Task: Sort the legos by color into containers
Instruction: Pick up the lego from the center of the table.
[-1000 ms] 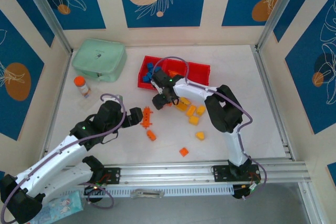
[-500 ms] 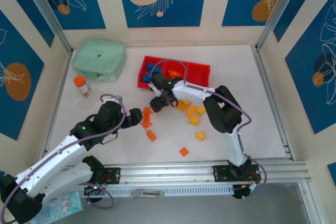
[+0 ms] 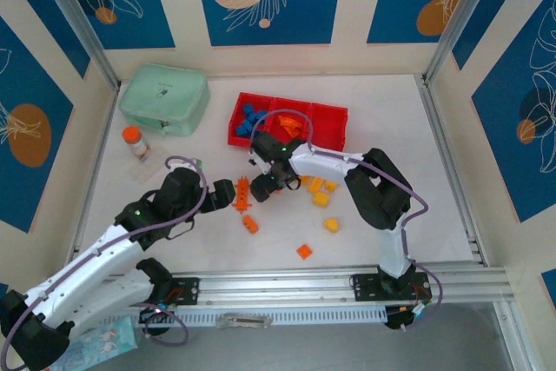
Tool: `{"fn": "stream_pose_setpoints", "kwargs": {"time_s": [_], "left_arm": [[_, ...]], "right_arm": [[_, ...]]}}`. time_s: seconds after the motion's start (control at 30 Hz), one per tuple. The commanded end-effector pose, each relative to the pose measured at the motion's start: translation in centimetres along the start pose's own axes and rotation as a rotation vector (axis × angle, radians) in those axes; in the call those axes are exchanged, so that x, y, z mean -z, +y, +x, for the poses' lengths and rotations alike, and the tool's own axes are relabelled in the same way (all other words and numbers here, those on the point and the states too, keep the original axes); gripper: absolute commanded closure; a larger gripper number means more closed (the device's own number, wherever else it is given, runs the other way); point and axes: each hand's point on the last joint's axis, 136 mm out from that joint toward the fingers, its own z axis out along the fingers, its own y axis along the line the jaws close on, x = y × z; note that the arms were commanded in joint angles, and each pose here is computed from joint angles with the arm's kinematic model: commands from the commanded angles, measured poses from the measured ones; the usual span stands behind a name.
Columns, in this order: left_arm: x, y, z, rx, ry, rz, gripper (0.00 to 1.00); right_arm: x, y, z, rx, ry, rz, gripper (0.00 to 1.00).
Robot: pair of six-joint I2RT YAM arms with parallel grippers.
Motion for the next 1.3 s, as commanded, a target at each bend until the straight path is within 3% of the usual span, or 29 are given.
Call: {"fn": "stream_pose_setpoints", "kwargs": {"time_s": [0.0, 0.23, 0.63, 0.93, 1.27], "left_arm": [[0.3, 0.1, -0.2, -0.014, -0.012, -0.010, 0.01], [0.1, 0.0, -0.2, -0.015, -0.010, -0.004, 0.01], [0.5, 0.4, -0.1, -0.019, -0.019, -0.015, 0.01], [0.5, 0.6, 0.0, -0.024, -0.017, -0.020, 0.01], [0.5, 0.6, -0.1, -0.024, -0.021, -0.021, 0.01]], "right_arm": [[1.4, 1.2, 0.8, -0.047, 0.006, -0.046, 0.12], [0.9, 0.4, 1.0, -0.162, 0.030, 0.077, 0.00], [-0.6, 0.2, 0.9, -0.286, 0.054, 0.211, 0.01], [-1.8, 0.8, 0.2, -0.302, 0.039, 0.173, 0.00], [-0.2, 0.2, -0.3, -0.278, -0.008, 0.196, 0.12]]}}
